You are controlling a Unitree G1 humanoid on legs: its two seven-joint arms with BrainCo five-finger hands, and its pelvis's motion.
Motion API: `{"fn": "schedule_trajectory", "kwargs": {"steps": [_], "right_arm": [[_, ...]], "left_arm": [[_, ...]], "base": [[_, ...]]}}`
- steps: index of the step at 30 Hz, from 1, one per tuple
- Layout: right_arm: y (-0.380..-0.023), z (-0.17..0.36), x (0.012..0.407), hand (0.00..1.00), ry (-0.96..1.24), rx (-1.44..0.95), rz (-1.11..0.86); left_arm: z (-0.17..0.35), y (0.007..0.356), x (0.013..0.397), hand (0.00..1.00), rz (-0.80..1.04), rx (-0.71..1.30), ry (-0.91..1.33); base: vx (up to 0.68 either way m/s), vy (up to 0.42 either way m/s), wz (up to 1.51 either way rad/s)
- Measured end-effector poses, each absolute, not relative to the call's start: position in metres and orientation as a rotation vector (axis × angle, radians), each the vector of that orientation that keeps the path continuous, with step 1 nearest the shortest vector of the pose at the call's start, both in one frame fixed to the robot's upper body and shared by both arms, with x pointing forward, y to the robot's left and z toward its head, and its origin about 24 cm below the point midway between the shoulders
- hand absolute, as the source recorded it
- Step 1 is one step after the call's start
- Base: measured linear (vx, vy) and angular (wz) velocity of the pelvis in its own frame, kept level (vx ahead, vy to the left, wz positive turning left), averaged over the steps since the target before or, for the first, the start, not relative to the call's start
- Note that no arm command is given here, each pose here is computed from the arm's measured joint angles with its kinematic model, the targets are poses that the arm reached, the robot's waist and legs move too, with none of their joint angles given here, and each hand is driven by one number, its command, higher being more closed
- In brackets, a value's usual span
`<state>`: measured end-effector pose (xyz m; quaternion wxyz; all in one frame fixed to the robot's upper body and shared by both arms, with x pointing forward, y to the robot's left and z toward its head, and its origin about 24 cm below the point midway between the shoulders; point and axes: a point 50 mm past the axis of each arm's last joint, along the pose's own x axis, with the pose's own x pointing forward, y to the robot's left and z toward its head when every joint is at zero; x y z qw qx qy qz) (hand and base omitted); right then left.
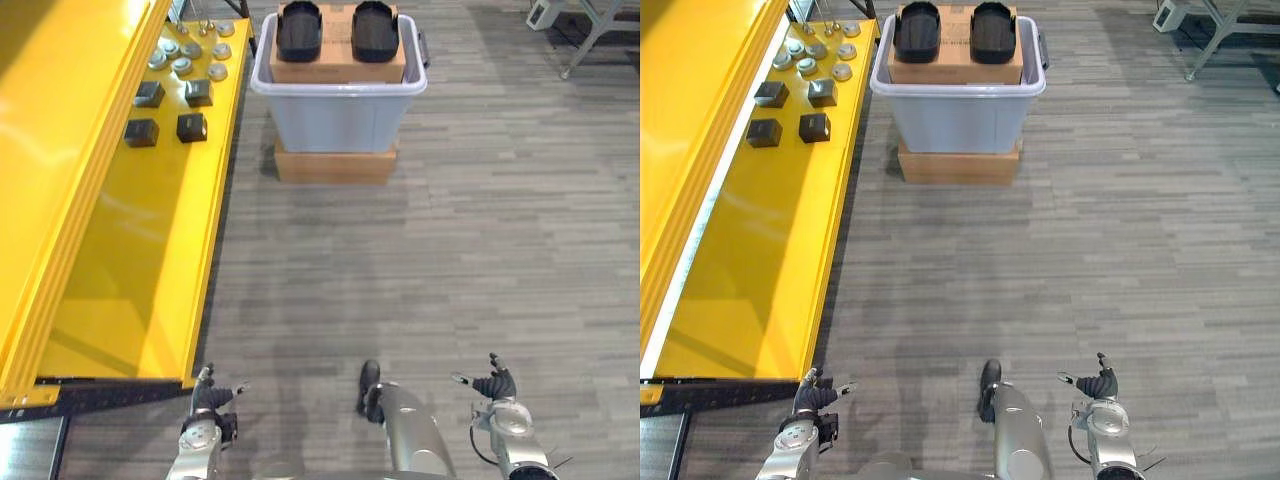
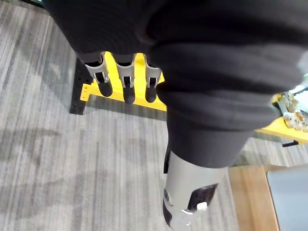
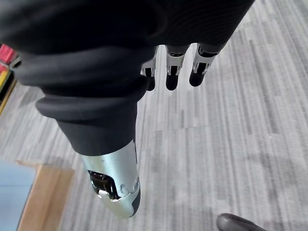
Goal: Walk over and take plastic housings, then place them on the shelf
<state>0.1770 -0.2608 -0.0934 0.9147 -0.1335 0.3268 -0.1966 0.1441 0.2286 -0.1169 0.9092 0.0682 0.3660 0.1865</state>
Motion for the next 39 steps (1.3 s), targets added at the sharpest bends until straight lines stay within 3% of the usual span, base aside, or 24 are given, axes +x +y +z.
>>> {"fn": "schedule_trajectory", "kwargs": {"steps": [13, 18, 23, 28, 34, 39], "right_arm": [[-0.266, -0.109, 0.152, 0.00, 0.781, -0.253, -0.444], [-0.258, -0.114, 0.152, 0.00, 0.803, -0.268, -0.407], [-0.252, -0.115, 0.154, 0.00, 0.795, -0.260, -0.390], [-0.249, -0.124, 0.135, 0.00, 0.859, -0.240, -0.404], [-0.230, -0.126, 0.132, 0.00, 0.841, -0.150, -0.413], [-0.236, -0.123, 0.133, 0.00, 0.826, -0.118, -0.463]], "left_arm": [[-0.133, 0.213, 0.117, 0.00, 0.411, 0.068, 0.857], [-0.136, 0.223, 0.109, 0.00, 0.426, 0.095, 0.897], [-0.130, 0.220, 0.128, 0.00, 0.414, 0.076, 0.843], [-0.135, 0.216, 0.120, 0.00, 0.415, 0.065, 0.876], [-0.136, 0.196, 0.126, 0.00, 0.396, 0.003, 0.866], [-0.135, 0.194, 0.129, 0.00, 0.393, -0.003, 0.860]], "base": [[0.53, 0.076, -0.24], [0.64, 0.133, 0.18], [0.46, -0.041, 0.38], [0.43, -0.233, 0.51], [0.37, -0.211, 0.32], [0.22, 0.046, -0.07]]}}
